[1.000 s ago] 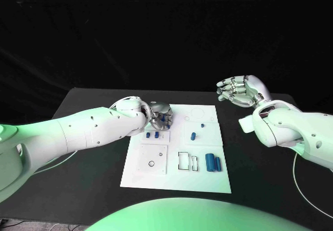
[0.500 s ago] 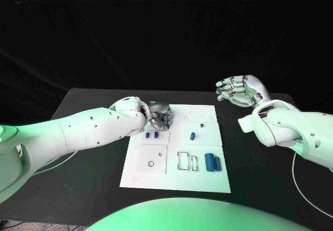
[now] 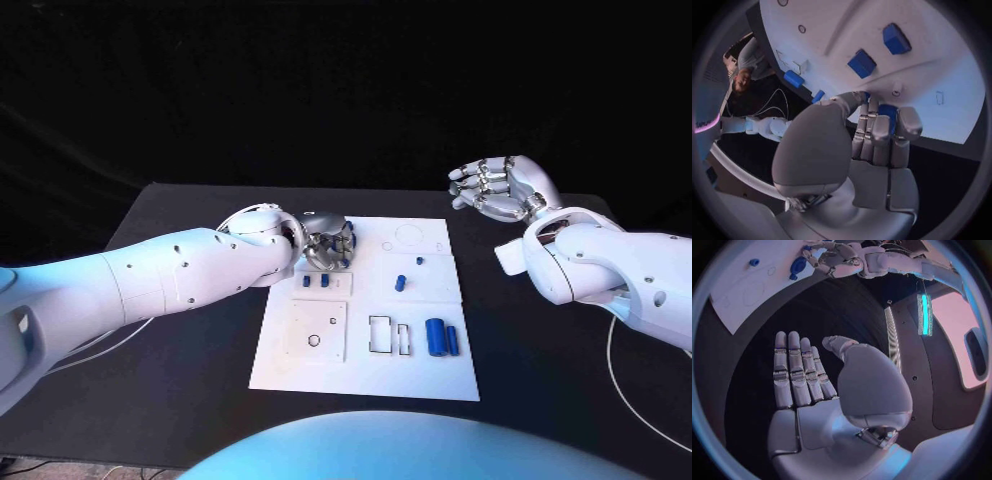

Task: Assemble the parts on the task board

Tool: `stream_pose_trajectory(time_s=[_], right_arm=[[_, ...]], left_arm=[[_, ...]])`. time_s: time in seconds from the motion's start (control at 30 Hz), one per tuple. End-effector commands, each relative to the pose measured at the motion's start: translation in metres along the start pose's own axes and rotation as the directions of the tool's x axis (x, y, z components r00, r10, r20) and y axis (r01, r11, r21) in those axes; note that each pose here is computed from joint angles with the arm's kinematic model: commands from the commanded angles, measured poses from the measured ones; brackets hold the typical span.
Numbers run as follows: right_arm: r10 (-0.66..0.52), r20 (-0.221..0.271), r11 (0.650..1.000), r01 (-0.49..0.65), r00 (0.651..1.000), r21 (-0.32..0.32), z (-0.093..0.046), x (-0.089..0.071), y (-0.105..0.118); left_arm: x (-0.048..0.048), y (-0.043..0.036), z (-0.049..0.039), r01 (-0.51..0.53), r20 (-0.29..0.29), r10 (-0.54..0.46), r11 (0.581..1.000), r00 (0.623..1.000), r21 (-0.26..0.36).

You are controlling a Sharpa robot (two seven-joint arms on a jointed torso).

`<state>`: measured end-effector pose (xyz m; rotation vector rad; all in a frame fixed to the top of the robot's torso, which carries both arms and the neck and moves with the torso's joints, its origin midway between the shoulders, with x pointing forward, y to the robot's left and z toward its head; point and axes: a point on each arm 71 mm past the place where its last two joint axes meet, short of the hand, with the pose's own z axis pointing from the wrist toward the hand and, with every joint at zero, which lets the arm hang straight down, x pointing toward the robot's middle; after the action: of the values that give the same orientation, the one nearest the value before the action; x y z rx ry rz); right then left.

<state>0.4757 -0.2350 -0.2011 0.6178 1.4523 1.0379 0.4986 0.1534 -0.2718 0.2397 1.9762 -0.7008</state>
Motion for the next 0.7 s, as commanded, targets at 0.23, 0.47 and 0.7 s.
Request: stream_pose_trajectory(time_s=[0.23, 0.47, 0.7], right_arm=[[-0.004, -0.013, 1.0, 0.004, 1.0, -0.007, 0.0, 0.001, -0.001], [-0.004, -0.013, 1.0, 0.004, 1.0, -0.005, 0.0, 0.0, -0.001], [-0.004, -0.012, 1.0, 0.004, 1.0, -0.004, 0.0, 0.0, -0.001]], left_arm=[[-0.0129, 0.0003, -0.0157, 0.075, 0.059, -0.076, 0.997, 0.995, 0.02], [-0.0173, 0.0127, -0.0282, 0.092, 0.054, -0.091, 0.996, 0.994, -0.011], [-0.0188, 0.0255, -0.0342, 0.1, 0.052, -0.098, 0.994, 0.994, -0.041]])
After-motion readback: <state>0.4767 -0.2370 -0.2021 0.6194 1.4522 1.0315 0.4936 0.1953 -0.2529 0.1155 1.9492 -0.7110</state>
